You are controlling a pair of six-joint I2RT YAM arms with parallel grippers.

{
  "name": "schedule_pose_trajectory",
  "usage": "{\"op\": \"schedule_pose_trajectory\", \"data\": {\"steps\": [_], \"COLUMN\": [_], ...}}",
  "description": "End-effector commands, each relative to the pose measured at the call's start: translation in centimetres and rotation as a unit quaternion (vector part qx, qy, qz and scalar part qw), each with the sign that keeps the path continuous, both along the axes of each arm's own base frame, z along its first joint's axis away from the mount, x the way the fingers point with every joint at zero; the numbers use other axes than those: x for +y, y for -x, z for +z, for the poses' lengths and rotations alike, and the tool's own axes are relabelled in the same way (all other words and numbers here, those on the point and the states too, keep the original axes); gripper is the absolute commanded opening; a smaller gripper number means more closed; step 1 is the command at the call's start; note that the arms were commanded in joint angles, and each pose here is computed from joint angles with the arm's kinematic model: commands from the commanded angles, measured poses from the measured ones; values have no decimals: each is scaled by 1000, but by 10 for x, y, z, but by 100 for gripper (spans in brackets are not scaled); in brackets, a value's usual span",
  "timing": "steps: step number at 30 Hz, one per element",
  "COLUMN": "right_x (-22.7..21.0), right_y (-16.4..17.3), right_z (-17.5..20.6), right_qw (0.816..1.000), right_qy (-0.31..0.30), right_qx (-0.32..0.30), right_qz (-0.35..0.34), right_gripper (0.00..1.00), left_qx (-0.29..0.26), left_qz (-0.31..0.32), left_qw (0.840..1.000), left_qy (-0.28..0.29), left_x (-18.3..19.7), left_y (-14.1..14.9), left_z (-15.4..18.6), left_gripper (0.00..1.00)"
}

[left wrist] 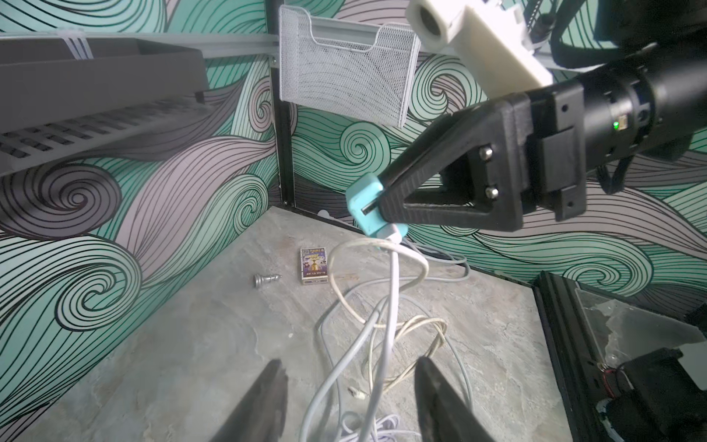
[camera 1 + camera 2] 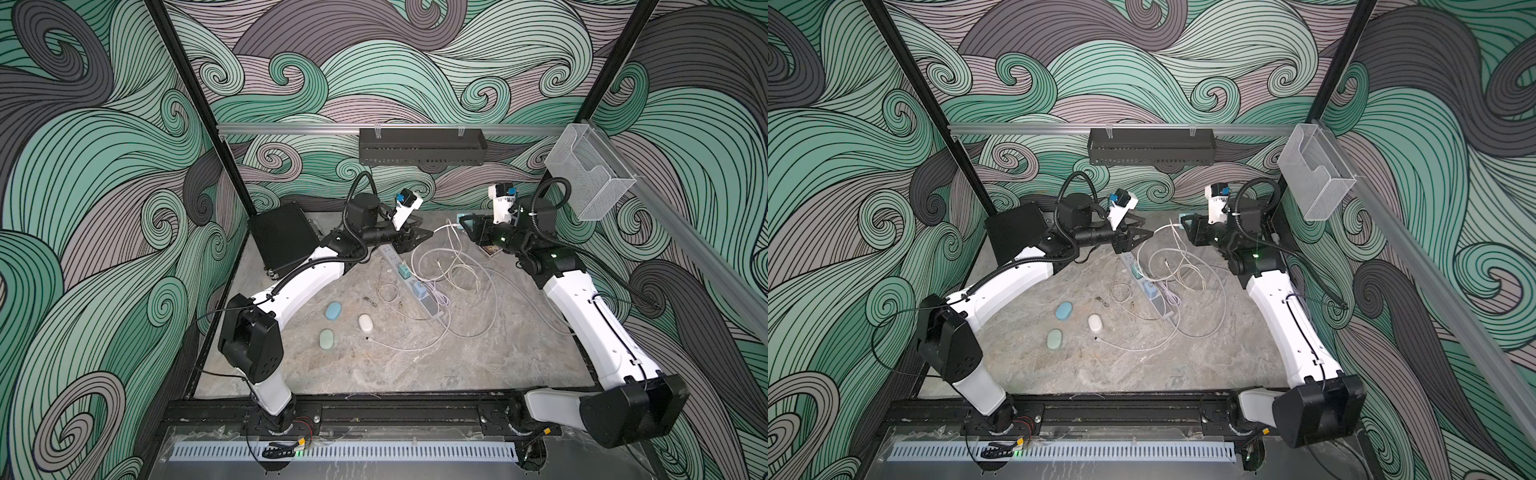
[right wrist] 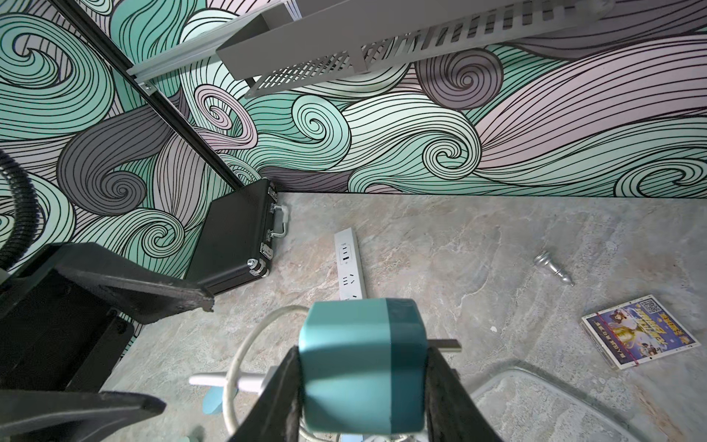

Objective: Charge the bluetooth headset
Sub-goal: Pick up the plug from the center of the board.

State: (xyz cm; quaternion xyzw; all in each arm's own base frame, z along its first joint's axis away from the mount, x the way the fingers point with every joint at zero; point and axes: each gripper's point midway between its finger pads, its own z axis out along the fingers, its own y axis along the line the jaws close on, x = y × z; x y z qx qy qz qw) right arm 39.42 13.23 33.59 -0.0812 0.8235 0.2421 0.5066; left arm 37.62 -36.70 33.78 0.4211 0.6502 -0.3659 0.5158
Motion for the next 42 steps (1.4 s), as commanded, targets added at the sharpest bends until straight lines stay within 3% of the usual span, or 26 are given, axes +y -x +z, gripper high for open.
{"op": "schedule_pose_trajectory", "data": {"steps": [1,13,15,18,20,24,26,32,37,42], "right_x": [7,11,12,12,12,8,6,-4,-1,6], "right_y": [5,10,10,10,10,10,12,33,51,52], "right_z": [21,13,8,0,-7,-22,-26,-27,-39,-39], "right_qw": [999,999,999,999,999,998,998,999,994,993], "right_qy": [-27,-39,-40,-41,-42,-37,-26,34,82,72], "right_qx": [-30,-20,-12,3,17,46,51,35,21,17], "right_qz": [14,24,25,26,22,11,8,20,67,87], "right_gripper": [16,16,16,17,23,52,58,63,59,57], "left_qx": [-16,-9,-7,-5,-6,-10,-9,-3,-4,-7], "left_qz": [-17,-35,-34,-35,-35,-35,-37,-39,-46,-50], "left_qw": [1000,999,999,999,999,999,999,999,998,998], "left_qy": [2,-4,-3,-2,-4,-8,-15,-33,-48,-49], "left_x": [-11,-31,-33,-34,-35,-34,-34,-35,-35,-34], "left_y": [3,3,1,0,-1,0,0,-2,-1,1], "left_z": [11,3,3,4,2,3,1,-8,-12,-9], "left_gripper": [51,40,32,14,0,0,0,0,0,0]}}
